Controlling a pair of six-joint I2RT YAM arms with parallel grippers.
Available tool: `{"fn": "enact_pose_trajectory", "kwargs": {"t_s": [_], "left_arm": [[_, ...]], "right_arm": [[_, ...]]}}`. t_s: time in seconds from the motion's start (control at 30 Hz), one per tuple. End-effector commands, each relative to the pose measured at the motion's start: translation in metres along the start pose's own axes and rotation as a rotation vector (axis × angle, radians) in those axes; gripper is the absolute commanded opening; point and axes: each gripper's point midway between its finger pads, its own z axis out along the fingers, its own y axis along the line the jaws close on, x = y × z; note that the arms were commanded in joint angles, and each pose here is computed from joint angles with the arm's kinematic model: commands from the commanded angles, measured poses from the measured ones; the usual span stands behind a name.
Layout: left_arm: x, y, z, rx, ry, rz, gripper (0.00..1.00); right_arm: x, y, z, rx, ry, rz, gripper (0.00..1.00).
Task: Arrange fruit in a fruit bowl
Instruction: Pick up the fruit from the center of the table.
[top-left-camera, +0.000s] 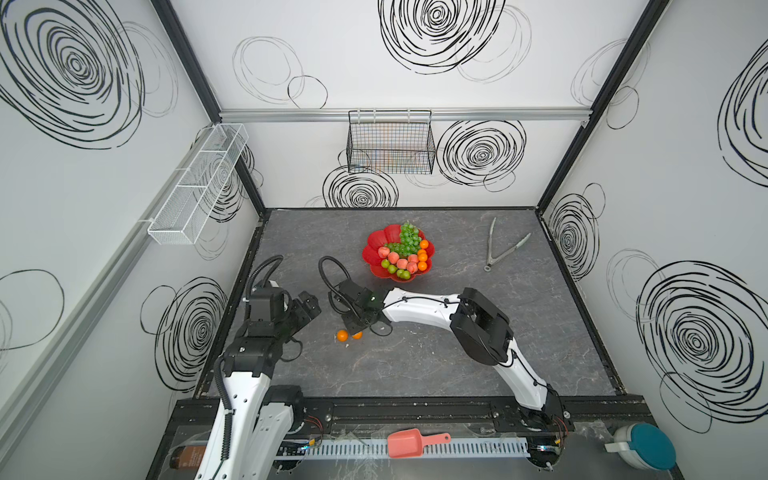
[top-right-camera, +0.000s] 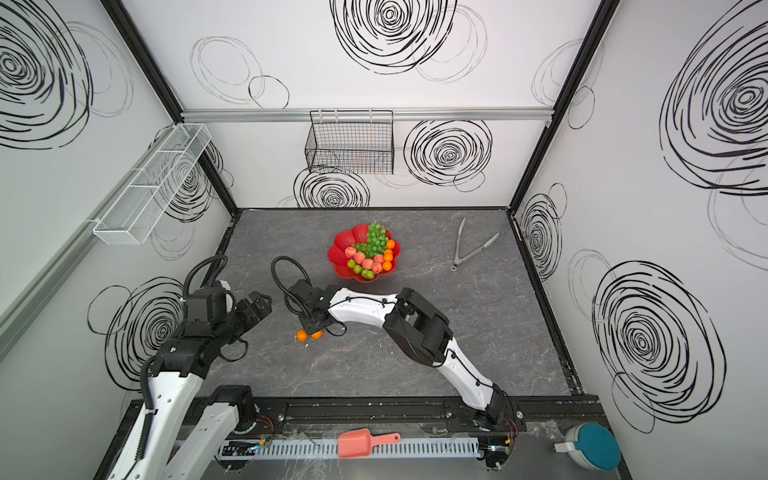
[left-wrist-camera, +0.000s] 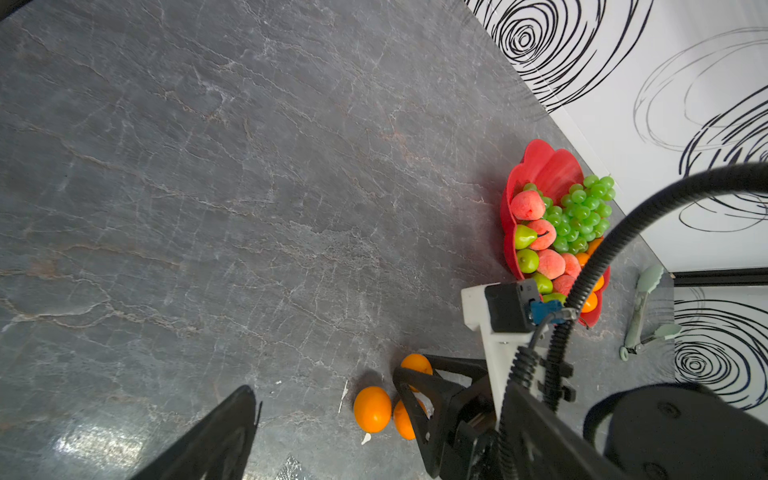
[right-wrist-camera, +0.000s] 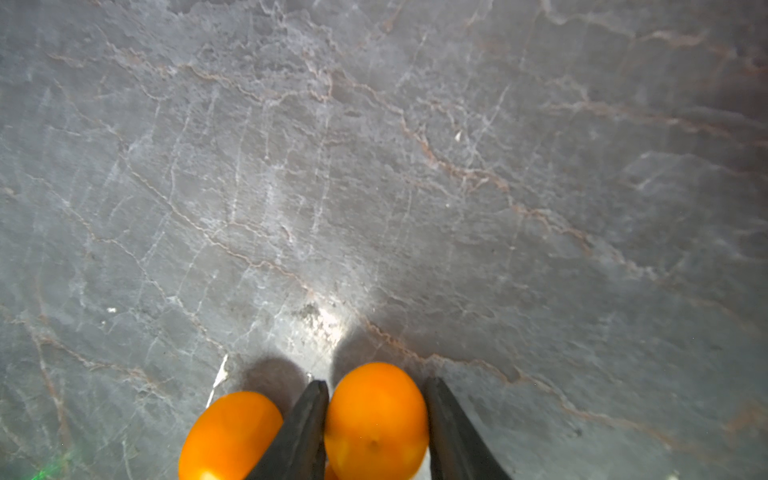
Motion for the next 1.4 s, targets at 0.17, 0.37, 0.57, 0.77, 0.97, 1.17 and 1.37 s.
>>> {"fn": "enact_pose_trajectory", "kwargs": {"t_s": [0.17, 0.37, 0.57, 0.77, 0.97, 1.17, 1.37], "left_arm": [[-0.001, -0.020, 0.007, 0.118, 0.011, 0.023, 0.96], [0.000, -0.037, 0.010, 0.197, 0.037, 0.058, 0.96], [0.003, -0.049, 0.016, 0.242, 0.062, 0.088, 0.96], [0.015, -0.068, 0.022, 0.310, 0.105, 0.122, 0.96], [0.035, -0.093, 0.027, 0.352, 0.141, 0.190, 0.96], [0.058, -0.120, 0.031, 0.421, 0.192, 0.245, 0.96], [0.067, -0.151, 0.035, 0.489, 0.212, 0.278, 0.96]], "right_arm": [[-0.017, -0.004, -0.029, -0.010, -0.069, 0.033, 0.37], [-0.021, -0.014, -0.048, -0.033, -0.110, 0.078, 0.35], [-0.013, -0.031, -0.061, -0.036, -0.126, 0.111, 0.33], [-0.003, -0.052, -0.071, -0.019, -0.135, 0.148, 0.33], [0.004, -0.072, -0.082, -0.005, -0.140, 0.178, 0.33], [0.005, -0.098, -0.096, 0.020, -0.155, 0.212, 0.33], [-0.008, -0.132, -0.117, 0.061, -0.199, 0.247, 0.32]]}}
